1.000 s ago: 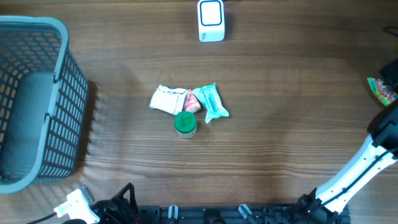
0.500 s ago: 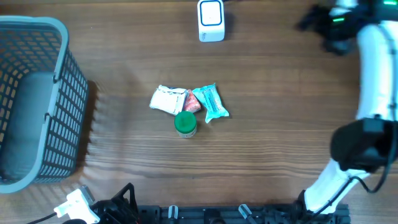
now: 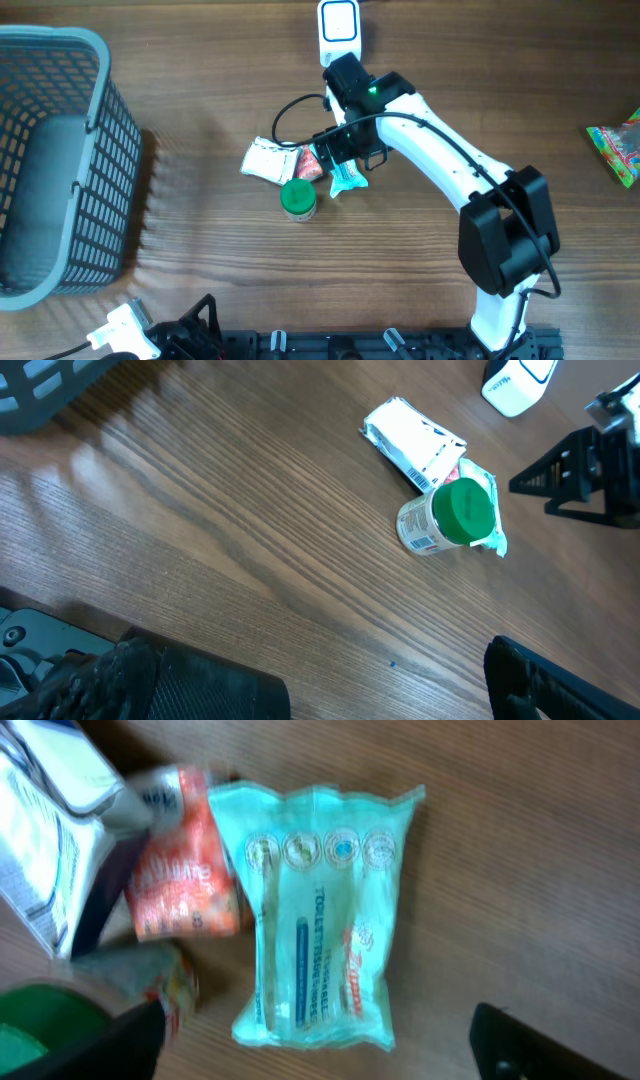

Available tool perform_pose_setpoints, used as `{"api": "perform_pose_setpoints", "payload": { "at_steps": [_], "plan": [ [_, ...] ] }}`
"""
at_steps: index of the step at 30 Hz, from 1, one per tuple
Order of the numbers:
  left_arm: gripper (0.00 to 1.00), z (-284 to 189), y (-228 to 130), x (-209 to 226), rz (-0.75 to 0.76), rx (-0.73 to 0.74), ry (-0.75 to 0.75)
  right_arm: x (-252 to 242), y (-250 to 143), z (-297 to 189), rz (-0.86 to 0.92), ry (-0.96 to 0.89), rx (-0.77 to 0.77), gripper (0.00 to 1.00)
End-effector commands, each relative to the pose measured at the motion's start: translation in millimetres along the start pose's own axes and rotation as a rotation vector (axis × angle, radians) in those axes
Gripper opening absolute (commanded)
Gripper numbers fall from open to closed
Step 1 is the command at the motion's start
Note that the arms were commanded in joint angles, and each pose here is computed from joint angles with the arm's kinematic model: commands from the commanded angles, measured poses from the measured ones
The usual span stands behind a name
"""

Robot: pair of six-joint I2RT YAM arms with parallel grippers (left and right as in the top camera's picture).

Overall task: Scan the item barcode
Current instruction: 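Grasp mint-green tissue pack on table with right gripper, then lift tissue pack up to the white scanner with right gripper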

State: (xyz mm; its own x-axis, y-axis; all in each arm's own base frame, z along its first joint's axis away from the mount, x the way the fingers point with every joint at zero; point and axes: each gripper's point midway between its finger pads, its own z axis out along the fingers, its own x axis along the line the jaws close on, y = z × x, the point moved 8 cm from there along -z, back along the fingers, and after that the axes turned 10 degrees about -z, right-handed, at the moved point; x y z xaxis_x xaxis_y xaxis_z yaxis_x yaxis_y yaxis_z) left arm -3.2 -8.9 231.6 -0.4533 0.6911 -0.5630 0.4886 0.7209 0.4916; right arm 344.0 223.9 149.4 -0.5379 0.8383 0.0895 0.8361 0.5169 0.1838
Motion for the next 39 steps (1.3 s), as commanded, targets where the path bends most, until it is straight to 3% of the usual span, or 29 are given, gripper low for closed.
{"api": "perform_pose_setpoints", "payload": {
  "at_steps": [1,9,13,17,23,25,27,29,34,38,39],
  "plan": [
    [1.0,0.4,-2.2,1.1,-0.004,0.015,-0.002,-2.6,-3.4,14.8,0.01,-0.034,-0.012,0.92],
    [1.0,0.5,-2.1,1.1,-0.004,0.016,-0.002,7.4,-7.0,36.8,-0.048,-0.159,-0.058,0.81],
    [1.0,0.5,-2.2,1.1,-0.004,0.016,-0.001,27.0,-4.6,41.8,-0.104,-0.211,-0.08,0.81],
    [1.0,0.5,-2.3,1.2,-0.004,0.017,-0.001,16.1,-7.2,65.3,-0.076,-0.398,-0.047,0.76],
    [1.0,0.5,-2.3,1.3,-0.004,0.017,0.0,12.9,-8.2,67.1,-0.076,-0.429,-0.031,0.67],
    [1.0,0.5,-2.3,1.3,-0.004,0.017,0.0,11.6,-7.3,67.6,-0.063,-0.428,-0.038,0.51],
    [1.0,0.5,-2.3,1.3,-0.004,0.017,0.0,11.3,-7.9,68.0,-0.05,-0.421,-0.037,0.2],
    [1.0,0.5,-2.3,1.2,-0.004,0.017,-0.001,12.8,-9.3,67.1,0.01,-0.402,-0.038,0.05],
    [1.0,0.5,-2.3,1.3,-0.004,0.017,0.0,52.0,3.6,22.8,0.068,0.198,-0.011,0.04],
    [1.0,0.5,-2.3,1.3,-0.004,0.017,0.0,26.6,4.1,-64.6,0.198,0.764,-0.081,0.05],
    [1.0,0.5,-2.3,1.3,-0.004,0.017,0.0,19.9,2.2,-72.4,0.223,0.829,-0.081,0.05]
  ]
}}
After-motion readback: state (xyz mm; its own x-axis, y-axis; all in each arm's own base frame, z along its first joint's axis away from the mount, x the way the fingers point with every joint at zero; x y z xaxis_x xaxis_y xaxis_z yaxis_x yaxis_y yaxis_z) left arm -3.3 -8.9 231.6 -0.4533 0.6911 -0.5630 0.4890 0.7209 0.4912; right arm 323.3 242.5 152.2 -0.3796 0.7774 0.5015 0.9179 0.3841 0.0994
